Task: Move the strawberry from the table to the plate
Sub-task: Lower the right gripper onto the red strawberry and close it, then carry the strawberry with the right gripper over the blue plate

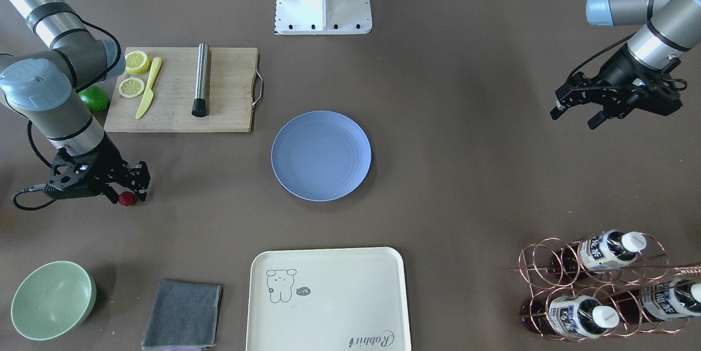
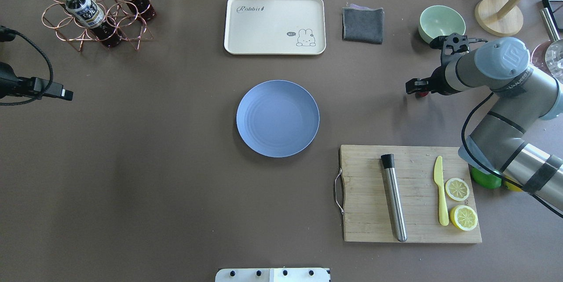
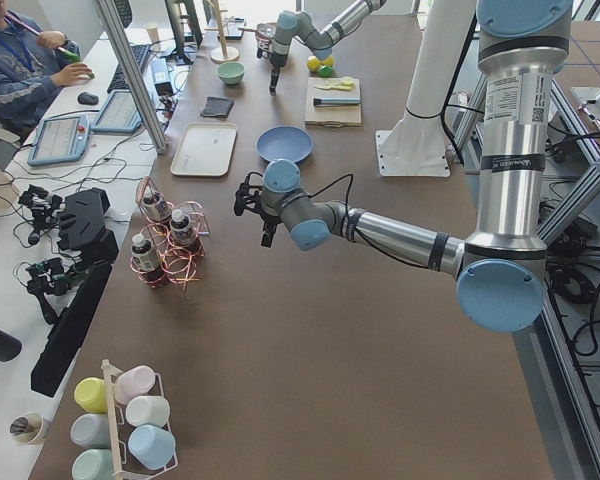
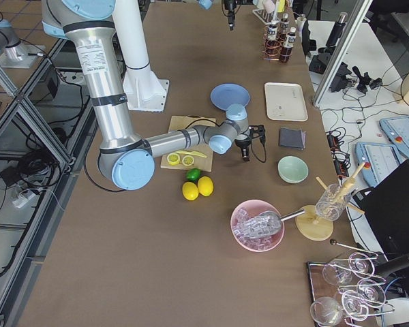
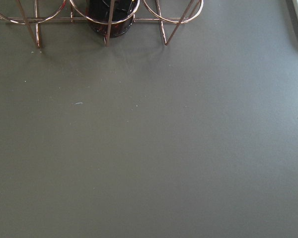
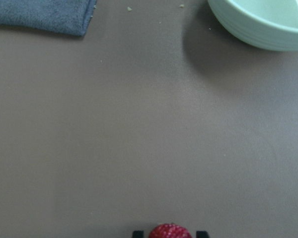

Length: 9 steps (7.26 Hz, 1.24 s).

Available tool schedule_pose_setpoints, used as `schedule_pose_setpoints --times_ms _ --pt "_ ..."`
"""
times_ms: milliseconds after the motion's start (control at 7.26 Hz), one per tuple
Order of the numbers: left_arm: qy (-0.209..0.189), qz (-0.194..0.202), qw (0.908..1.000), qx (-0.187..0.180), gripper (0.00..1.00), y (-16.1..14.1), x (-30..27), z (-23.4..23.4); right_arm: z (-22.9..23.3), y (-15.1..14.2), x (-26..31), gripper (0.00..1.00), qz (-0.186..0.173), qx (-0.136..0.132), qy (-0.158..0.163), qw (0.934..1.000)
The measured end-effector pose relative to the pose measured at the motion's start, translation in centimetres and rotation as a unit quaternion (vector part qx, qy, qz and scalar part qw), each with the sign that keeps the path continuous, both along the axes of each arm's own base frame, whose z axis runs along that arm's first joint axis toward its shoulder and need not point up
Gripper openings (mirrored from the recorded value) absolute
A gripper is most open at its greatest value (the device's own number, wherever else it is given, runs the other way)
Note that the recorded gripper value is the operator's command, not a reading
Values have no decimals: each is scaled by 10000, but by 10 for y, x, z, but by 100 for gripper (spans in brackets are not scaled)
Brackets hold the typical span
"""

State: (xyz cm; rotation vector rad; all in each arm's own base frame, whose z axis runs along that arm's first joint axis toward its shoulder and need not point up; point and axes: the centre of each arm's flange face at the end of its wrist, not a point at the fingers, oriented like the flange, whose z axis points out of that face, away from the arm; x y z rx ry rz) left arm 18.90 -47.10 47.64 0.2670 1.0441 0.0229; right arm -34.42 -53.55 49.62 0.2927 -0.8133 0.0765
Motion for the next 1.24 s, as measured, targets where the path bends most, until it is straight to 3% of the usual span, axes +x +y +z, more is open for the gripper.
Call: schedule_pose_setpoints --times_ms 275,688,1239 --pt "7 8 10000 -2 98 0 0 0 -20 2 1 0 37 31 -169 9998" --pt "7 26 10000 -41 98 3 -2 3 -112 7 -15 0 175 -232 -539 9981" --pt "-5 28 10000 -72 98 5 -3 7 -246 73 -168 0 353 -201 -677 9969"
